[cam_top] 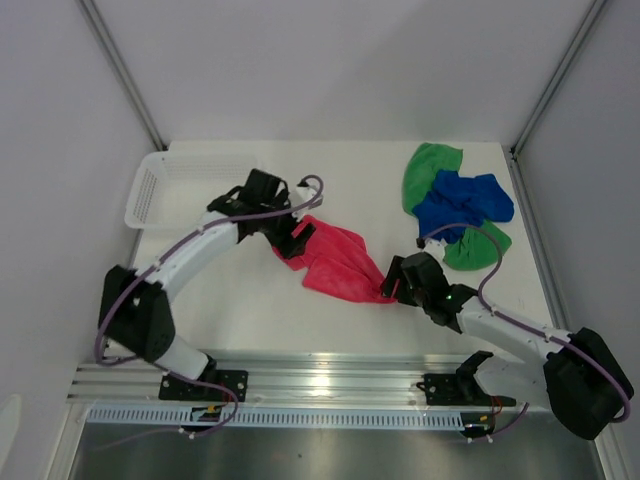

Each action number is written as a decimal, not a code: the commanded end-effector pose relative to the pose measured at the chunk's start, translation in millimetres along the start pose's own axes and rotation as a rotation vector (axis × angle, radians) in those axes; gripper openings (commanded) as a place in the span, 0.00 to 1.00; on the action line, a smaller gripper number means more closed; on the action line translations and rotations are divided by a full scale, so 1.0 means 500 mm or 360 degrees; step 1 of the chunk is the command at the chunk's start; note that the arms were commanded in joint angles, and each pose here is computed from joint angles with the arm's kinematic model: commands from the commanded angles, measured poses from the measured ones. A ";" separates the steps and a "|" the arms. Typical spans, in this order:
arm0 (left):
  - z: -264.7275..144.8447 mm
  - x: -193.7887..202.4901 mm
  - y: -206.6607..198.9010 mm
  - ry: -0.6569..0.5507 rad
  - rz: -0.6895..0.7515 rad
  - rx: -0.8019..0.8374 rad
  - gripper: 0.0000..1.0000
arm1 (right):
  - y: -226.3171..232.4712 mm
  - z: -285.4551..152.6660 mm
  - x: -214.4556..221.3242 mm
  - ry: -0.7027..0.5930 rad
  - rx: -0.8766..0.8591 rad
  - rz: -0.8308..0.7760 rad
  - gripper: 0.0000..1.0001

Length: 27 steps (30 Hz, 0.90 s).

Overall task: Roll the towels
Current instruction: Move the towel to the center of the board, then flatten the towel

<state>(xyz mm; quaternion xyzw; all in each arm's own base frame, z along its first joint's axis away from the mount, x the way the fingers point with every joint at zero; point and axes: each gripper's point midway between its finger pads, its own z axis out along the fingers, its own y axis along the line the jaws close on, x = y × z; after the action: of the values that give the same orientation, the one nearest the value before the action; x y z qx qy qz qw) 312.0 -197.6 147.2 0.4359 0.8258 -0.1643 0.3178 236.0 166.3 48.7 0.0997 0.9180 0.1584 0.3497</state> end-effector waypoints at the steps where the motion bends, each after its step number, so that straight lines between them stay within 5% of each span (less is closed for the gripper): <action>1: 0.053 -0.057 0.023 0.0105 0.0153 -0.0052 0.83 | -0.007 -0.034 -0.073 -0.0213 0.0113 0.0087 0.75; 11: 0.203 -0.036 -0.002 0.0424 0.0506 0.0141 0.69 | -0.028 -0.005 -0.108 -0.0273 0.0132 0.0096 0.54; 17: 0.194 0.017 -0.061 0.0450 0.0716 0.0376 0.69 | -0.016 0.038 -0.117 -0.0151 0.0060 0.0010 0.54; 27: 0.208 0.018 -0.072 0.0467 0.0667 0.0391 0.56 | -0.013 0.081 -0.102 -0.0051 0.0059 -0.0093 0.56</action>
<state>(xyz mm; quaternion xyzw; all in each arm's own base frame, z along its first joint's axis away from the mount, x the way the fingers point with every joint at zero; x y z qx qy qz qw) 320.0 -257.4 50.9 0.6387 0.7460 -0.1189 0.1464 286.7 150.1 41.7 0.0950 0.9226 0.1252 0.3522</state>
